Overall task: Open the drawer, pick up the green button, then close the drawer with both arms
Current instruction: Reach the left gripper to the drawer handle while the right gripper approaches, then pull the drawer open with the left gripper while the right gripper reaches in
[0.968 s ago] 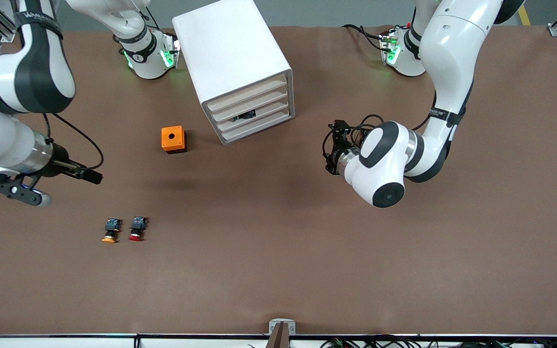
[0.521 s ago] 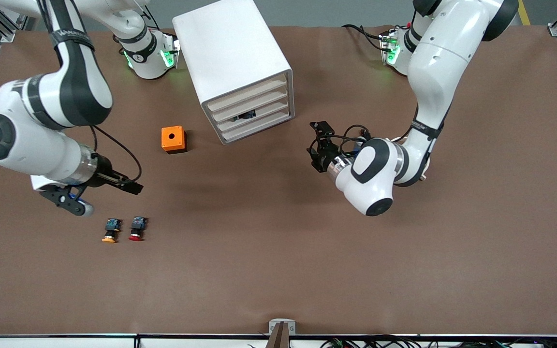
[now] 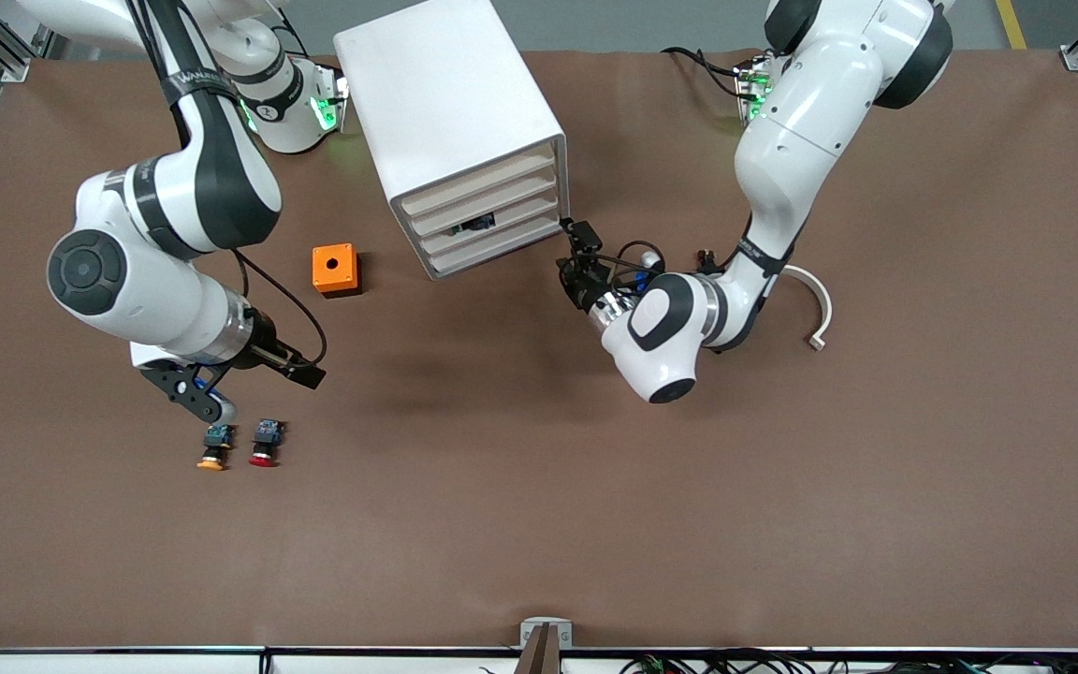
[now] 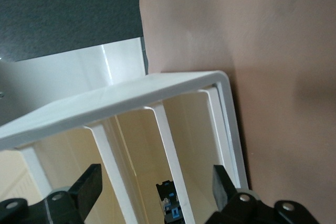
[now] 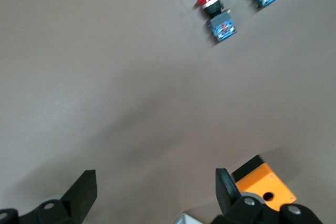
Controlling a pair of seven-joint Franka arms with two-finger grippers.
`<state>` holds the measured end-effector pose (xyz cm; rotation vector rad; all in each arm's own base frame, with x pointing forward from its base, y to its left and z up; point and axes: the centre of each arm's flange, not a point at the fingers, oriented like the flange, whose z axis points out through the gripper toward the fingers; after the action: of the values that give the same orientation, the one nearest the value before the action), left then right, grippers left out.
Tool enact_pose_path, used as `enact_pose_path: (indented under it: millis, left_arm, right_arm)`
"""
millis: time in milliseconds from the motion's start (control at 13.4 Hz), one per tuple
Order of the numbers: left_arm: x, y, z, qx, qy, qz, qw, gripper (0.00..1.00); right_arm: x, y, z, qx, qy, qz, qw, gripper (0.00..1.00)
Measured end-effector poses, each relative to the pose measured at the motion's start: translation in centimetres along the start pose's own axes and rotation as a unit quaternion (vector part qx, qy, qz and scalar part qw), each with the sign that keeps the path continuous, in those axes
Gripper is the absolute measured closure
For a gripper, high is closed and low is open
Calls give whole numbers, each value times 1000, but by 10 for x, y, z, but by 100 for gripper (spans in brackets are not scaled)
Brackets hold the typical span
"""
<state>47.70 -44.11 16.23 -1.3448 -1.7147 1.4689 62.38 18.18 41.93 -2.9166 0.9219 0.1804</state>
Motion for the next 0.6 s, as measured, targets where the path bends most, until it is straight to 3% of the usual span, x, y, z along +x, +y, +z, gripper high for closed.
enact_pose_path:
  millis: [74, 149, 298, 595]
  left_arm:
    - [-4, 3, 7, 4, -10, -7, 1000, 14]
    - [-8, 6, 15, 10, -22, -16, 1000, 14]
    - [-11, 12, 27, 22, -34, -29, 999, 31]
    - [-16, 17, 59, 32, -16, -59, 998, 34]
  right_arm:
    - [-3, -7, 3, 4, -5, 6, 1000, 0]
    - [-7, -14, 6, 7, -9, 10, 1000, 0]
    - [-10, -26, 9, 10, -9, 24, 1000, 0]
    - [-17, -46, 10, 16, -5, 43, 999, 0]
